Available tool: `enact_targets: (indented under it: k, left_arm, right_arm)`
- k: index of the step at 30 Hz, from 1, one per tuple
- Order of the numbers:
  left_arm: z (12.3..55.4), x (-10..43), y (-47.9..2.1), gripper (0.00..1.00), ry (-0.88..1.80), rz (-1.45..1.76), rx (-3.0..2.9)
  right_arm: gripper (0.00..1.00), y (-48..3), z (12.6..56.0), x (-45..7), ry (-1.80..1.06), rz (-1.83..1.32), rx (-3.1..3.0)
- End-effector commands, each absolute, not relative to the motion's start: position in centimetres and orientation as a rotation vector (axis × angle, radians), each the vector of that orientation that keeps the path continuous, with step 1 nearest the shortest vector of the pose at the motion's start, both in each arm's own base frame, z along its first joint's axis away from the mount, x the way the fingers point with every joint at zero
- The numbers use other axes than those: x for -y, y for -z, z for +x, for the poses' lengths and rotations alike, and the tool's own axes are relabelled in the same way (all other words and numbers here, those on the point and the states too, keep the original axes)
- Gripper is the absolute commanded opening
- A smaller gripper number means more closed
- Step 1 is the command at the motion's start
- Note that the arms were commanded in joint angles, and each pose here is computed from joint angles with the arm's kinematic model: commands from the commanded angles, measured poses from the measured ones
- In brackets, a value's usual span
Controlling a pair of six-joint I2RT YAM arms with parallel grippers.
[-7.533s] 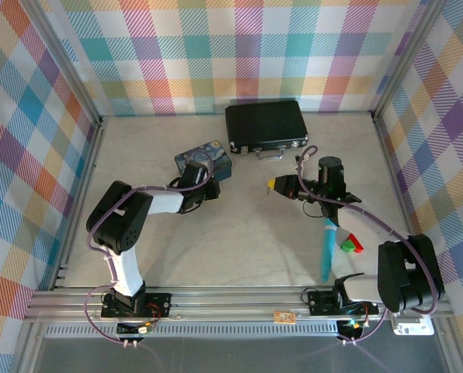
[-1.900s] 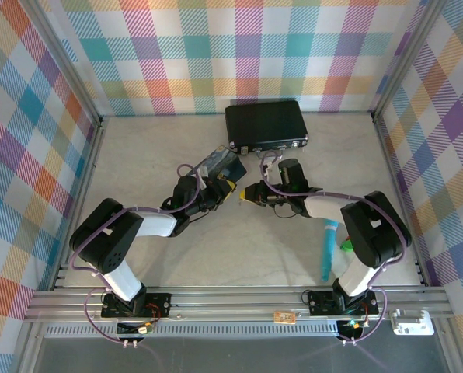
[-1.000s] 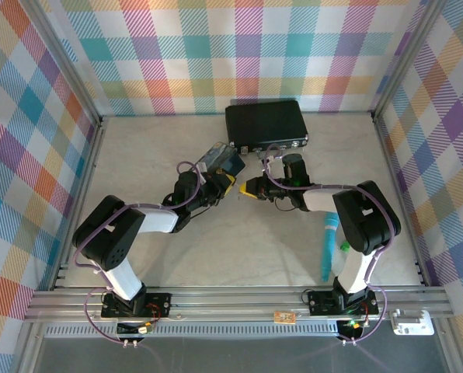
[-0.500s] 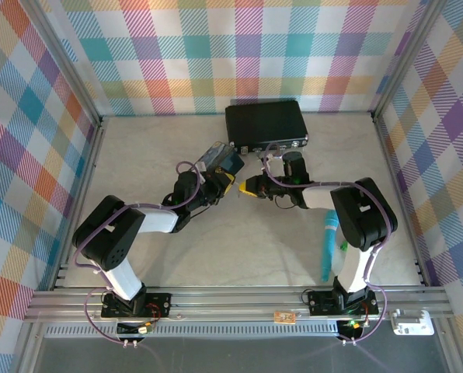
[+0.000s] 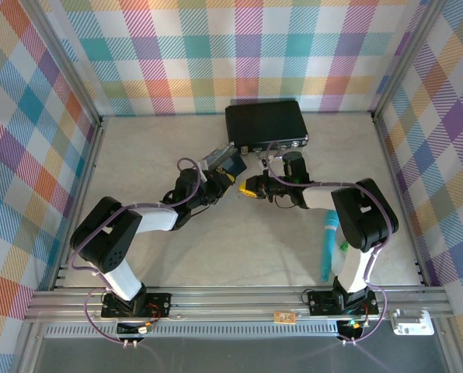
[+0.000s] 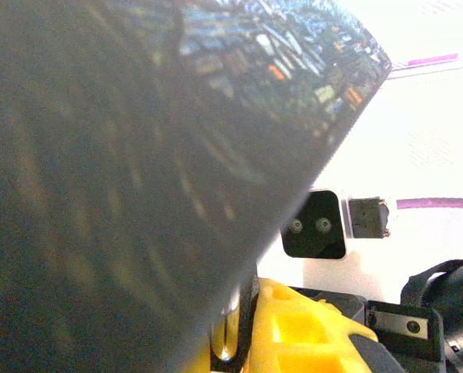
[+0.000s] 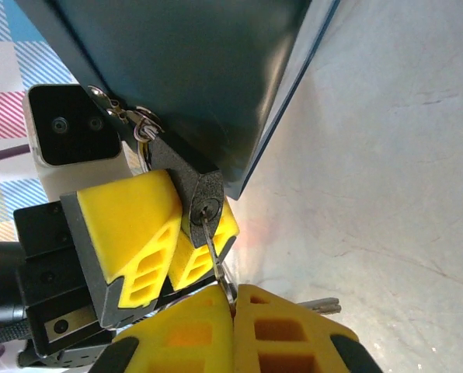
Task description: Unlock a padlock with a key
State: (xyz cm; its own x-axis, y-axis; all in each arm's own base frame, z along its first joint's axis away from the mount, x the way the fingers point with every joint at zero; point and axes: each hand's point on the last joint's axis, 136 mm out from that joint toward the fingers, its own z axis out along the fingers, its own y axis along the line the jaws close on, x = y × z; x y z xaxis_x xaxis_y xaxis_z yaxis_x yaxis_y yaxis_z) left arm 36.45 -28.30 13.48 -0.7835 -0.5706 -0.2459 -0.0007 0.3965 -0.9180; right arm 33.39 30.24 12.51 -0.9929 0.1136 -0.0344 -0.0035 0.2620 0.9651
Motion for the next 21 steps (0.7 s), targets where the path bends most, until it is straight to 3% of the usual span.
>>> enact_targets:
  k: [1,21]
  left_arm:
    - [32.5,32.3,-16.4,0.0,1.553,-0.198,-2.166]
    - [32.2,32.9,-15.7,0.0,1.615,-0.224,-2.205]
  right_arm:
    - [0.0,-16.0,35.2,-30.9,-1.867,0.078,-2.25]
    - [0.0,-15.1,34.4,-30.6,-1.325,-0.246,-2.249]
